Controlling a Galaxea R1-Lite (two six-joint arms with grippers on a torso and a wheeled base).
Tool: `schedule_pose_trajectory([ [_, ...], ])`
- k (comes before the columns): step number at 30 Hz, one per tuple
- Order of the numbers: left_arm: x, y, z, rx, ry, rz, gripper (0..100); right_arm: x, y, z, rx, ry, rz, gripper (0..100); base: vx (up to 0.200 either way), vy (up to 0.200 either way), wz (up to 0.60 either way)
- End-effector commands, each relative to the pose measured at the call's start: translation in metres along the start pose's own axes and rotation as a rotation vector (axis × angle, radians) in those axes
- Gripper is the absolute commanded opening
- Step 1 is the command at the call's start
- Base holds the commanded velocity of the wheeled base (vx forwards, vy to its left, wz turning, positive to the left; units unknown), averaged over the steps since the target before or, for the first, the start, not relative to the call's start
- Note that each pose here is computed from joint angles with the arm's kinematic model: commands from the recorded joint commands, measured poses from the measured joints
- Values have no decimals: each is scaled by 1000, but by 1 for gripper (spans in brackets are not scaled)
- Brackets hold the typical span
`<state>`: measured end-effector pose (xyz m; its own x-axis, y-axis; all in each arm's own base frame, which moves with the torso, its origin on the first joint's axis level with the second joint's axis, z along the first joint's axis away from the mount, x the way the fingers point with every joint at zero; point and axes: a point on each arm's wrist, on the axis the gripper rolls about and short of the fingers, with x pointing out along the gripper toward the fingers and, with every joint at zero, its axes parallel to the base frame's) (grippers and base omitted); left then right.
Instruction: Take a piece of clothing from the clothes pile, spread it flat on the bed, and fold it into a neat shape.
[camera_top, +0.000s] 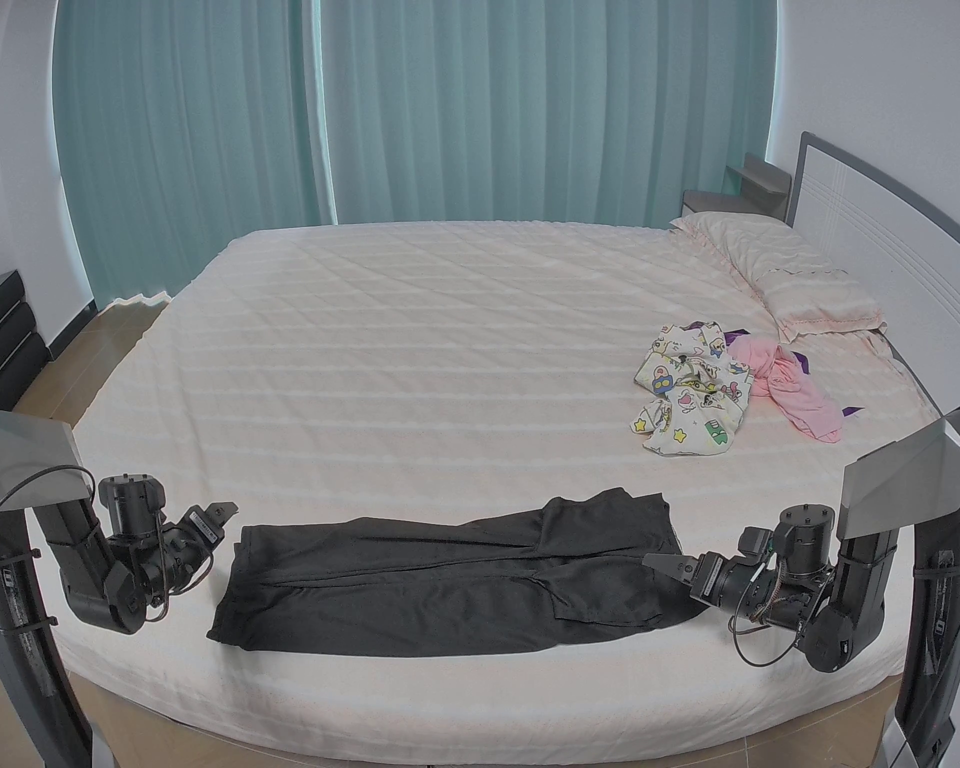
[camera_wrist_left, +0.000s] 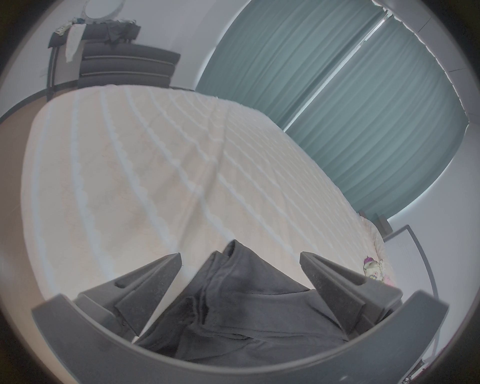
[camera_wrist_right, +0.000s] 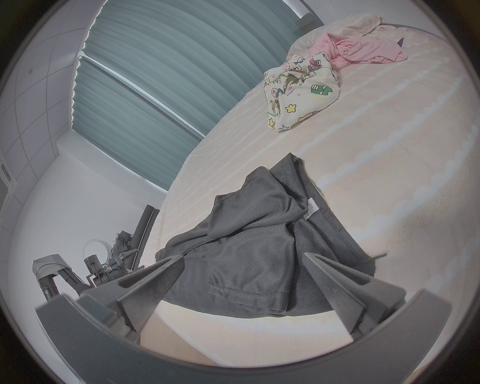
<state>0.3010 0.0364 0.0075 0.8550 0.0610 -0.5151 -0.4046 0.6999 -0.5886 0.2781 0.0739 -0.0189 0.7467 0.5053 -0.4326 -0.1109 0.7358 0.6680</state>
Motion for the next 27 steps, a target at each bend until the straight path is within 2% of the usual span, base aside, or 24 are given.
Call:
schedule_pose_trajectory([
  [1,21,-18,11,8,68,-94,100,2,-2,-3,2,9,-1,100,0,0,0],
  [4,29,-16,5,7,139,-128,100,5,-5,-6,5,17,-10,100,0,0,0],
  [6,40,-11,-6,21,164,-113,100,5,-6,-6,8,20,-10,100,0,0,0],
  [10,49,-9,-4,31,136,-100,100,6,-7,-7,9,24,-13,100,0,0,0],
  [14,49,-6,-7,95,115,-61,100,8,-8,-8,7,25,-14,100,0,0,0],
  [27,64,-3,-10,89,115,-58,100,8,-8,-7,4,23,-12,100,0,0,0],
])
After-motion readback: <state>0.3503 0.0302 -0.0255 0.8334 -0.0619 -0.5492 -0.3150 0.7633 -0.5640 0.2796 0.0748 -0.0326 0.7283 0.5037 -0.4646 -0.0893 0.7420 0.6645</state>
